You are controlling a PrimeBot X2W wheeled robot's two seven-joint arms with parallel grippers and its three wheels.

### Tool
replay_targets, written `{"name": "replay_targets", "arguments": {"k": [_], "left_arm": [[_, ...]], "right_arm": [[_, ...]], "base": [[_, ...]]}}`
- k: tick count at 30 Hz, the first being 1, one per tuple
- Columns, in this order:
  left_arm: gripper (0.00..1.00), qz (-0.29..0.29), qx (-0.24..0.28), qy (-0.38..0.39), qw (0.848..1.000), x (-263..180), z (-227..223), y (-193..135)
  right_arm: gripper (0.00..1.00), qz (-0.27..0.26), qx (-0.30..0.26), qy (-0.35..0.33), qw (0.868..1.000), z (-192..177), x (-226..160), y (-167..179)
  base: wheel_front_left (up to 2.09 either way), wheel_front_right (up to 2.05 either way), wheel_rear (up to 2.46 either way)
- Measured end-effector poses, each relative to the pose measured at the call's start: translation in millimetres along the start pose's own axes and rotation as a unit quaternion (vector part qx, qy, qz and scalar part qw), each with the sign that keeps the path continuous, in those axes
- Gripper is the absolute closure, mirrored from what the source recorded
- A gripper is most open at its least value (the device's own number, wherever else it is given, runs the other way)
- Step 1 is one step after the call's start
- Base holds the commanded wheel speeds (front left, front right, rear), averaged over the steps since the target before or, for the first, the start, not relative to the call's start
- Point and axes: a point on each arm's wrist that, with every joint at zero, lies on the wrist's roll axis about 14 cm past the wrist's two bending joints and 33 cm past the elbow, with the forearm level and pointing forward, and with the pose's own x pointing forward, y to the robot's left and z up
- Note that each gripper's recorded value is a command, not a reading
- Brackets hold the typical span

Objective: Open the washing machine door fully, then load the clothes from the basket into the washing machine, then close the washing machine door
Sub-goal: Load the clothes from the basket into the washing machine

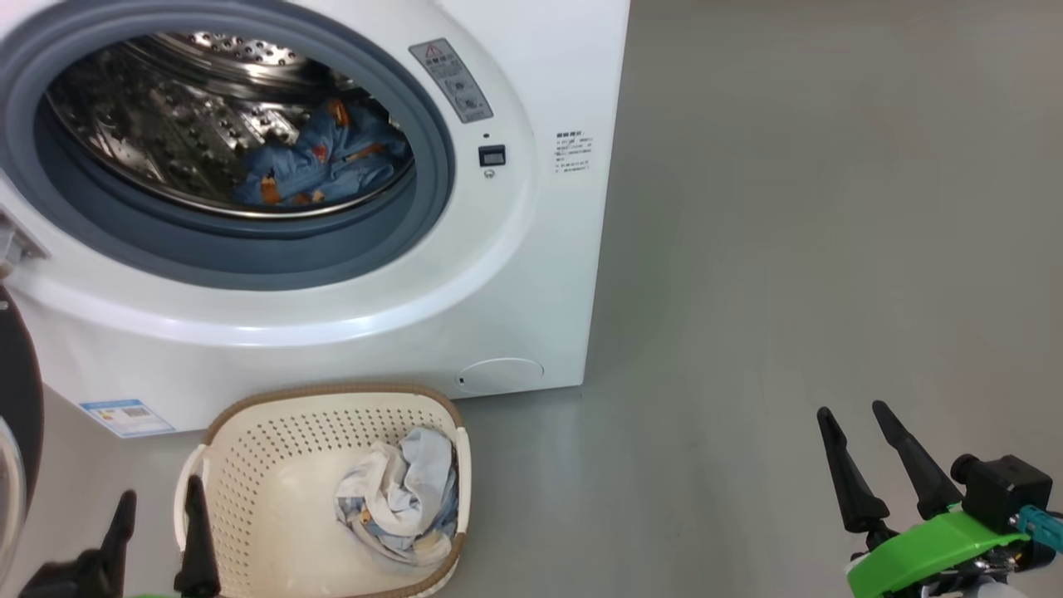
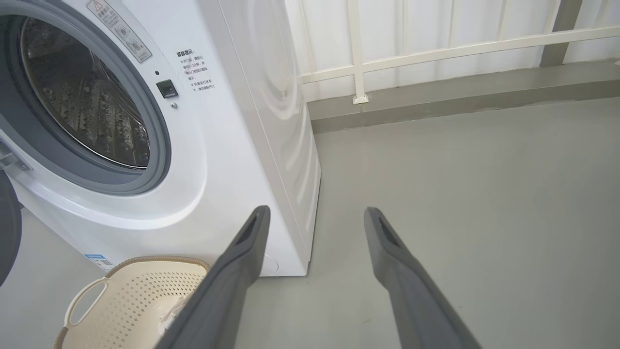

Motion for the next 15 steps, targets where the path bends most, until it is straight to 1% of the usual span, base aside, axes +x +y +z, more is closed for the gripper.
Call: {"name": "replay_targets", "arguments": {"k": [7,15], "left_arm": [[0.00,0.003,0.005,0.001,1.000,-21.0,-0.8,4.6],[0.00,0.005,0.005,-0.001,1.000,-24.1,-0.4,4.8]], "right_arm": [[0.00,-0.007,0.000,-0.005,1.000,3.5,-11.4,-3.6],[0.00,-0.012,0.000,-0.008,1.000,4.9,-12.9,-6.9]], "base": [[0.00,0.00,0.00],[0.00,0.00,0.00]]}}
